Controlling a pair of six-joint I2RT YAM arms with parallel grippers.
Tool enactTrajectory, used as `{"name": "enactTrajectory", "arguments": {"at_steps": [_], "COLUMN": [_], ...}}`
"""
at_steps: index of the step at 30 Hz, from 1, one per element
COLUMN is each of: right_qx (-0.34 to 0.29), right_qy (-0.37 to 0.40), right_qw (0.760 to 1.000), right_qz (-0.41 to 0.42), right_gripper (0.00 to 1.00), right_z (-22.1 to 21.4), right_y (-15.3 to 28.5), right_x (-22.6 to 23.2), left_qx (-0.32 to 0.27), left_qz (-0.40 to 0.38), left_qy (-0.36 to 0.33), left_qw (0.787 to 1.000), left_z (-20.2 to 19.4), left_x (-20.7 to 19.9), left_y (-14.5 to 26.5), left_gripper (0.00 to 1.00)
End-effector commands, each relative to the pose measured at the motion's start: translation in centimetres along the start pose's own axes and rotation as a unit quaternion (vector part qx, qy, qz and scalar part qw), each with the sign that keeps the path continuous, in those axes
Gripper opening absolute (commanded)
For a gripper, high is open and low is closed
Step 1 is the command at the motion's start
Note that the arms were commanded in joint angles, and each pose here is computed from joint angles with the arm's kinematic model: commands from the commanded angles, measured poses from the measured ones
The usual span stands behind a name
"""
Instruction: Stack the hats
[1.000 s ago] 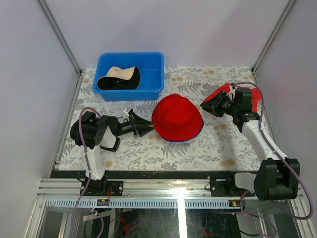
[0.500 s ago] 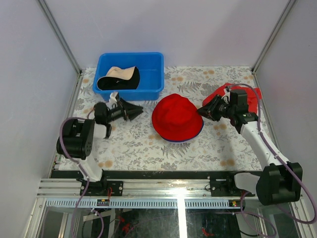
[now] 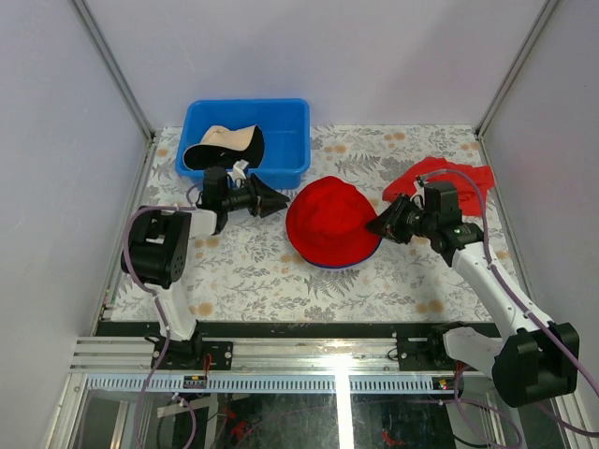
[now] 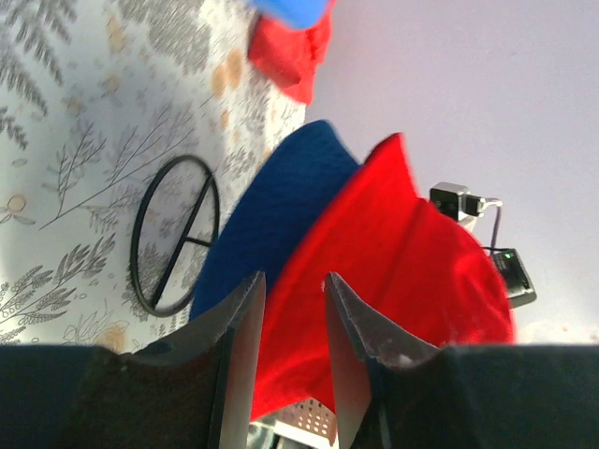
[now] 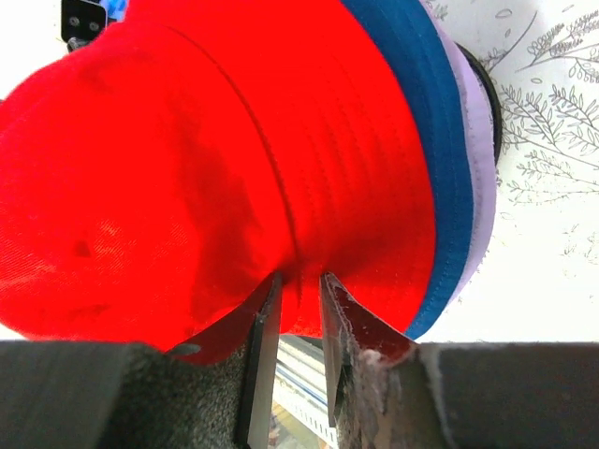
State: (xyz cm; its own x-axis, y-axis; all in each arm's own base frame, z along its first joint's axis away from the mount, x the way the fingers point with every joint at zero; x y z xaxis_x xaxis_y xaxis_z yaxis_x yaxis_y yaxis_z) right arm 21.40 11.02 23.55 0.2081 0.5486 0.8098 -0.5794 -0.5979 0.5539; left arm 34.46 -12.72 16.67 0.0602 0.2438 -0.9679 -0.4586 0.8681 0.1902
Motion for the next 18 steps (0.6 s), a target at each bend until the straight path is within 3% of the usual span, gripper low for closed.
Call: {"name": "enactTrajectory", "arguments": {"at_steps": [1, 9, 18], "right_qx": [-0.003, -0.012, -0.022], "right_qy": [0.000, 0.010, 0.020], "right_qw": [1.000, 0.999, 0.999], "right_qz": [-0.009, -0.029, -0.037], "right_gripper": [0.29, 0.29, 0.29], "right_z": [-0.2, 0.1, 1.0], "right_y": [-1.0, -1.4, -2.0], "right_x": [0.1, -0.3, 0.0], "left_qx": [0.026, 0.049, 0.058], "left_qz": [-0.011, -0.014, -0.003], "left_qy": [-0.005, -0.004, 0.006], "left_qw": [1.000, 0.999, 0.998], "left_z": [-0.6, -2.0, -3.7], "left_x": [-0.6, -0.7, 0.2], "left_y": [-2.2, -4.2, -3.8], "left_gripper": [0.31, 0.30, 0.29]}}
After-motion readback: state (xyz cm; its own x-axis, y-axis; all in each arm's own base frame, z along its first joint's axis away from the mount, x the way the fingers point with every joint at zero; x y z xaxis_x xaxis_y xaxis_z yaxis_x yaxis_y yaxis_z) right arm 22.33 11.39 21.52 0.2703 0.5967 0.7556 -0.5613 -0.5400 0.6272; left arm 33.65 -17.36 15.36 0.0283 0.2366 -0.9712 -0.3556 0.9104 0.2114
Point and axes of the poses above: each gripper's point midway between its finger pads, its own y axis back along the fingers, its own x axis along the line the jaws close on, z = x × y, the point moved 10 cm from there along y, back along the fingers, and after that the axes turned 8 degrees about -y, right-handed, at the moved point
